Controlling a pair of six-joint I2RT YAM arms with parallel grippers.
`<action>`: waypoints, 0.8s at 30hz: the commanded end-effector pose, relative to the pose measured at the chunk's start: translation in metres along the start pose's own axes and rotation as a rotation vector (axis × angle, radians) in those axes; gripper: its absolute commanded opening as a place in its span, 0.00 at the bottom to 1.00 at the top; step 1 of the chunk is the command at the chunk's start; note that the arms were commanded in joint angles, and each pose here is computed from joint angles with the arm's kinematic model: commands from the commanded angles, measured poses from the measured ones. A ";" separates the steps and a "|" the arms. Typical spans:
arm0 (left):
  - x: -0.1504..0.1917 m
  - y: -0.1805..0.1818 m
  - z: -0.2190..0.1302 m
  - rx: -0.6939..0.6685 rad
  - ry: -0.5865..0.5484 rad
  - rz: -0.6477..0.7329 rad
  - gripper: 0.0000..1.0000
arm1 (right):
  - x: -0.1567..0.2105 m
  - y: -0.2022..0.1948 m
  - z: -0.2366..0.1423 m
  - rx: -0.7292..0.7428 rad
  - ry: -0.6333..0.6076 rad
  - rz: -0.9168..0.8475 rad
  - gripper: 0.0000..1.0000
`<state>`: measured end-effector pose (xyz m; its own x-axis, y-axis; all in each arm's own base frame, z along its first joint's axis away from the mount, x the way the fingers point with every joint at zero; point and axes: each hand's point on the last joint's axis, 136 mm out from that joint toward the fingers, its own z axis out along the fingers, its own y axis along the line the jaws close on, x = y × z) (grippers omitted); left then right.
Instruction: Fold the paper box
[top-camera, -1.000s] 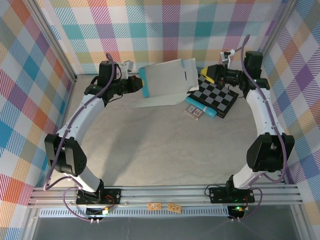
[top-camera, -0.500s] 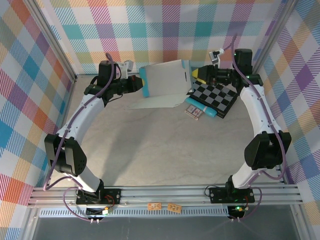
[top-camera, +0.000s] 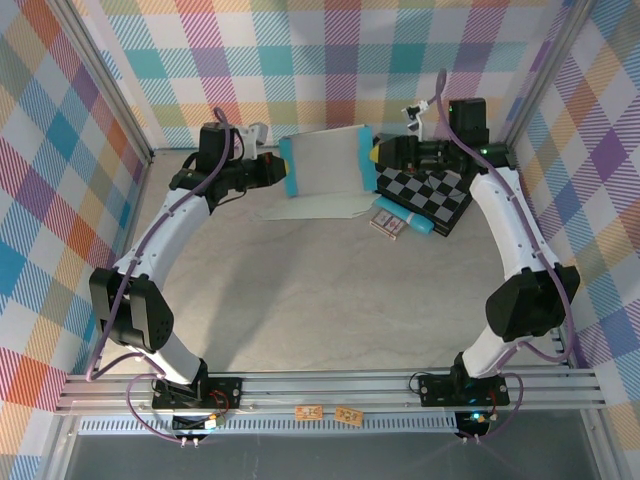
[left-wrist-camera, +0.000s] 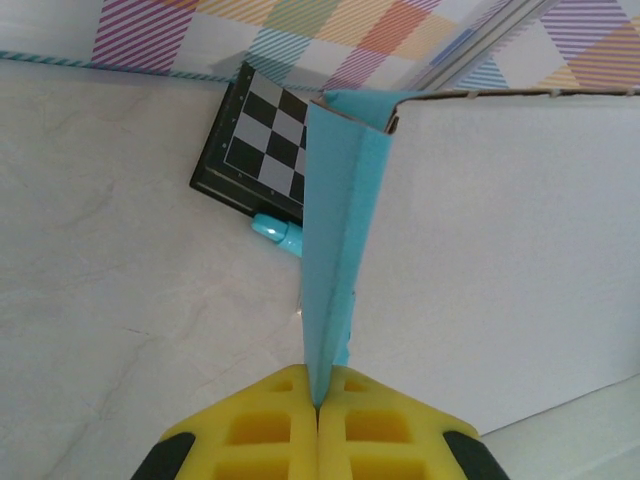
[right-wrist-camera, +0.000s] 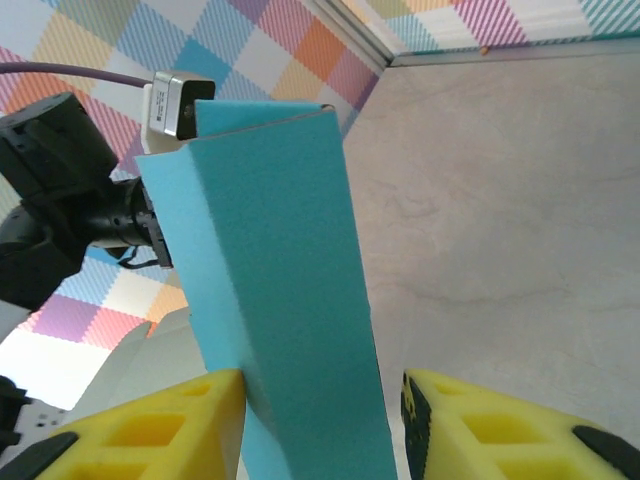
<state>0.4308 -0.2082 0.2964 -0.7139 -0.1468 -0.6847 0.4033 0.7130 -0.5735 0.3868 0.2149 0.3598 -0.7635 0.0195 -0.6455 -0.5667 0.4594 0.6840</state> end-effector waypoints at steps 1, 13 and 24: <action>-0.012 -0.028 -0.009 0.064 -0.032 0.054 0.00 | 0.004 -0.005 0.002 0.109 0.012 -0.061 0.46; -0.008 -0.037 -0.015 0.066 -0.032 0.089 0.00 | 0.012 -0.012 0.021 0.251 0.056 -0.139 0.44; -0.002 -0.047 -0.017 0.048 -0.025 0.134 0.00 | 0.020 -0.033 0.032 0.527 0.116 -0.196 0.38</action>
<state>0.4286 -0.2083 0.2886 -0.7051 -0.1118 -0.7003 0.3923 0.7612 -0.5165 0.3991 0.2265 0.3331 -0.6960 -0.1253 -0.7070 -0.5152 0.7731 0.3701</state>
